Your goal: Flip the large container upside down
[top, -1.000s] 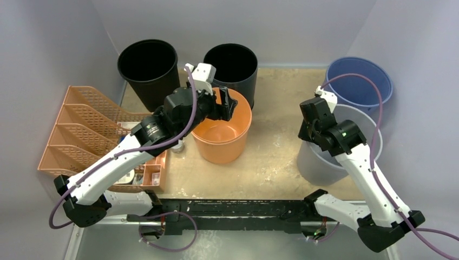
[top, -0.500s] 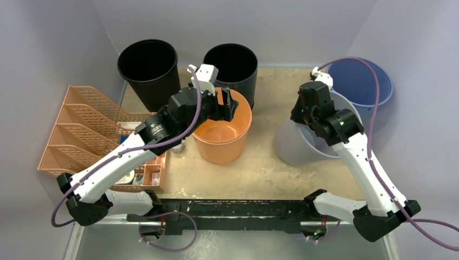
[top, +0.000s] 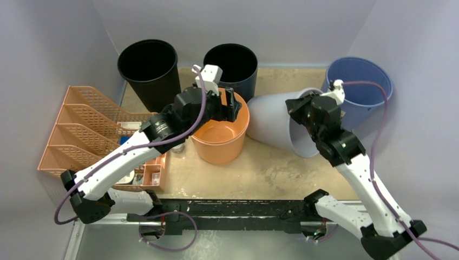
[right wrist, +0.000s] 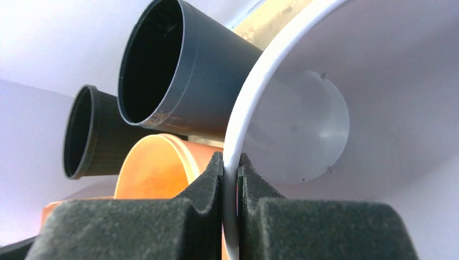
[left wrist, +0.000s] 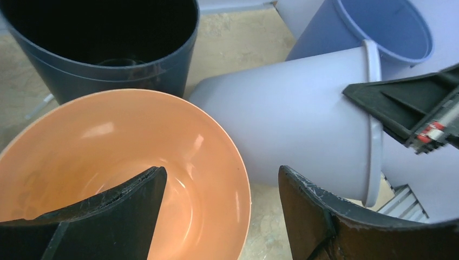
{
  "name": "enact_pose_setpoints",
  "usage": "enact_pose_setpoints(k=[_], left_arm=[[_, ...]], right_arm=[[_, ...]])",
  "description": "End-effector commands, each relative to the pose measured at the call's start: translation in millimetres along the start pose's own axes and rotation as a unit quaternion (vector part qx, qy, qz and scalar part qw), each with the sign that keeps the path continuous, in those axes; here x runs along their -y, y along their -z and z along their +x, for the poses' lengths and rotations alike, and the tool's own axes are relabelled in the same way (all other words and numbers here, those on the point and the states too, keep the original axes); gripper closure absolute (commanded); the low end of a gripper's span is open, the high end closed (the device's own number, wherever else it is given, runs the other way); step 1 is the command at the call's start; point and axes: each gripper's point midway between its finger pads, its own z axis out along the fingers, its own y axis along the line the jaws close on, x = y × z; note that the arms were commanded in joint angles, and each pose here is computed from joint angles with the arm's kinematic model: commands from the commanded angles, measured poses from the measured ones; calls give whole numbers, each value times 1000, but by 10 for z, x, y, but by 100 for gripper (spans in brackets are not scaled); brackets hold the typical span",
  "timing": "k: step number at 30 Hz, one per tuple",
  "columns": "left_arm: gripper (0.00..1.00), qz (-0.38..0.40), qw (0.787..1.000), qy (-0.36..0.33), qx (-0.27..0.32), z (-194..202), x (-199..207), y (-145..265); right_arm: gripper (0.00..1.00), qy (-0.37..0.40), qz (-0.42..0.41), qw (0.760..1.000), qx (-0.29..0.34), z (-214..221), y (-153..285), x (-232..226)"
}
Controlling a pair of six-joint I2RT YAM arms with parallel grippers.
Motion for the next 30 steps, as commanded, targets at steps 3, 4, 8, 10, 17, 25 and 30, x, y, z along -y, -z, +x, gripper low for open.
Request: enact_pose_setpoints(k=[3, 4, 8, 10, 17, 25, 30], left_arm=[[24, 80, 995, -20, -59, 279, 406, -326], [24, 96, 993, -19, -66, 328, 505, -355], [24, 119, 989, -37, -83, 569, 780, -485], [24, 108, 989, -49, -85, 644, 830, -588], [24, 109, 992, -38, -56, 475, 1081, -863], [24, 92, 993, -33, -63, 573, 1160, -1176], [24, 77, 995, -28, -55, 582, 1137, -1265]], right_arm=[[100, -85, -22, 996, 13, 57, 281, 197], [100, -81, -13, 997, 7, 106, 315, 285], [95, -59, 34, 997, -23, 371, 413, 697], [86, -34, 41, 998, -36, 453, 459, 812], [71, -7, 93, 993, -70, 655, 570, 1159], [60, -13, 119, 990, -76, 700, 695, 1341], [56, -22, 125, 988, -82, 758, 752, 1422]])
